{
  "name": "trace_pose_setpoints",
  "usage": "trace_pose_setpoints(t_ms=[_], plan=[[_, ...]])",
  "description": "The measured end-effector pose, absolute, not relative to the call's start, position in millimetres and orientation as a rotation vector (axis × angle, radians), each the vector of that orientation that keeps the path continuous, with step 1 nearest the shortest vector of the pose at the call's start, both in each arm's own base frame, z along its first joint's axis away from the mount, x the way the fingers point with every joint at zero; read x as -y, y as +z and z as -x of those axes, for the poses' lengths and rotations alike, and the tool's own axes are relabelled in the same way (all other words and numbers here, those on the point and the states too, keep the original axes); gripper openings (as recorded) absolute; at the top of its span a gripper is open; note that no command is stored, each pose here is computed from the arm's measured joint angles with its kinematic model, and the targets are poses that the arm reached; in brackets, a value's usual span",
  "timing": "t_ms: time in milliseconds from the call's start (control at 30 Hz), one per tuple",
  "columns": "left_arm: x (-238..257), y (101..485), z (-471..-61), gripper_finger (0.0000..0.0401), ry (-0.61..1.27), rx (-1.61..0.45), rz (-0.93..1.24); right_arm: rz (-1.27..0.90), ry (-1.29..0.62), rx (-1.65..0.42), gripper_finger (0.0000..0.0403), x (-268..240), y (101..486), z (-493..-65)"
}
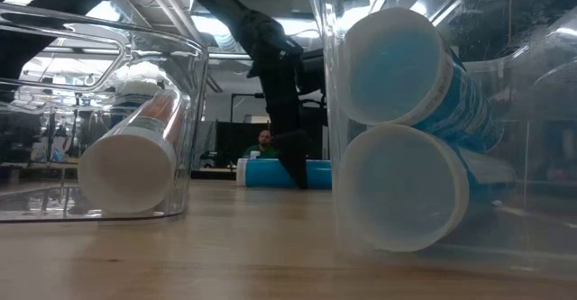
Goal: Pick & place silicon tubes, Sealant and Lysol wipes
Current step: Put the blue sealant into the right transparent bin
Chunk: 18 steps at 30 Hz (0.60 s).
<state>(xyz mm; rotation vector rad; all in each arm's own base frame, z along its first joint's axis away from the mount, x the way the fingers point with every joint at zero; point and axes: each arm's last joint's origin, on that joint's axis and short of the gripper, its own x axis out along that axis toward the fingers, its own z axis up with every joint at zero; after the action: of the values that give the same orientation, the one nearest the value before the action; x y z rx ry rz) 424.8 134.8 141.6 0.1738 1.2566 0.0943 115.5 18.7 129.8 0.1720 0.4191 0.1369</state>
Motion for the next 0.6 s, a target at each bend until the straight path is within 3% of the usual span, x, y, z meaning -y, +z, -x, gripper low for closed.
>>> trace_pose_setpoints(t_ms=[600], plan=[[-129.8, 142.9, -422.7, 0.0209, 0.055, -1.248, -0.036, -0.172, 0.137, -0.419, 0.0298, -18.7, 129.8, -115.5]])
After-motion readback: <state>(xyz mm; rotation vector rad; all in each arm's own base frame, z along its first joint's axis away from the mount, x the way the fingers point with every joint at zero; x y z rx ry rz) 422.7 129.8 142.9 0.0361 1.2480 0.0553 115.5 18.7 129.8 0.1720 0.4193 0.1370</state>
